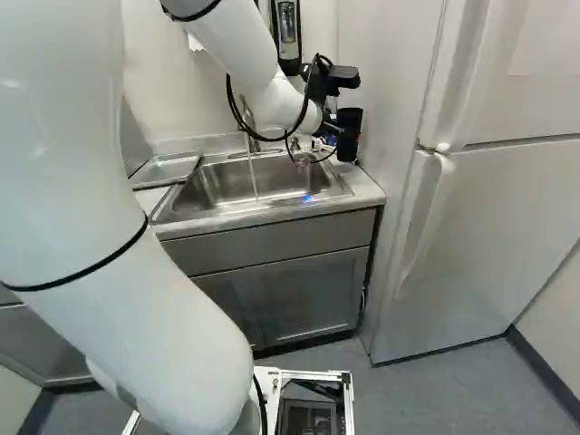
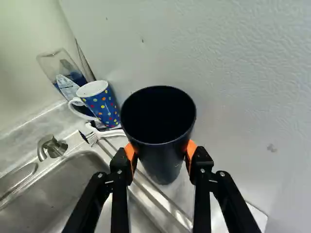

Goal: Rinse the cup and place it in the tray

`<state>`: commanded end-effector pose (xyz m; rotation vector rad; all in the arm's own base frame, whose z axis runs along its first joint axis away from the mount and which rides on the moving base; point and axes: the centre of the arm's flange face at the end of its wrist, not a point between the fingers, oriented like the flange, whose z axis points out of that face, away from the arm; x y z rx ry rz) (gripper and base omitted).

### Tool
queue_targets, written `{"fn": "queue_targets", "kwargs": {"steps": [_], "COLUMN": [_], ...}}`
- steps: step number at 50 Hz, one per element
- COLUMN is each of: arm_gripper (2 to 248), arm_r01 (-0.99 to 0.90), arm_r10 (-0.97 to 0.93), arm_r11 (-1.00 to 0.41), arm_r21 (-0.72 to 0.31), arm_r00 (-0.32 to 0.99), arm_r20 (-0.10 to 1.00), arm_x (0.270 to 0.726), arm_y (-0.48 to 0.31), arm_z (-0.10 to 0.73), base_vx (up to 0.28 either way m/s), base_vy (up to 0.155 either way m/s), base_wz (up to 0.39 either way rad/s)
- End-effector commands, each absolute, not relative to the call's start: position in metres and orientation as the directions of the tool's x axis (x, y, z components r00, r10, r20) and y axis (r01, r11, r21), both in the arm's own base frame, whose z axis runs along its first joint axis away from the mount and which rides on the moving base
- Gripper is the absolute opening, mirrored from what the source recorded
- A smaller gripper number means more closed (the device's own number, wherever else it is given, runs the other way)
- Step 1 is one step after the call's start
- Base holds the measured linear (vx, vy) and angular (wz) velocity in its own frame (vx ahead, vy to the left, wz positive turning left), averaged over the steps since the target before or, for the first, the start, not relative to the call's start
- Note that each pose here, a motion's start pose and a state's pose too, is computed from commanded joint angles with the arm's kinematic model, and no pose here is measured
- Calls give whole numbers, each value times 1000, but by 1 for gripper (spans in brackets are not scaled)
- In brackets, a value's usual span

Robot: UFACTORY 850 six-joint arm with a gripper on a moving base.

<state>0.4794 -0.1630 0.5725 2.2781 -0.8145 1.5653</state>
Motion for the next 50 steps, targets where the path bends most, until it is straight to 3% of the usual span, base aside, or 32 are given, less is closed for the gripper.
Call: {"fn": "queue_targets", "kwargs": {"steps": [22,50], "arm_gripper": [119,119], "arm_r01": [-521,-450], "arm_r10": [-273,-256], "arm_r11": [-845,-887], "arm_r21": [-115,-101], "arm_r00": [236,298], "arm_r20": [933,920], "arm_x": [472,474], "arm_y": [-129,-86], "arm_z": [597,575], "base_vx": [0,0], "base_vy": [0,0], "base_wz": [0,0]}}
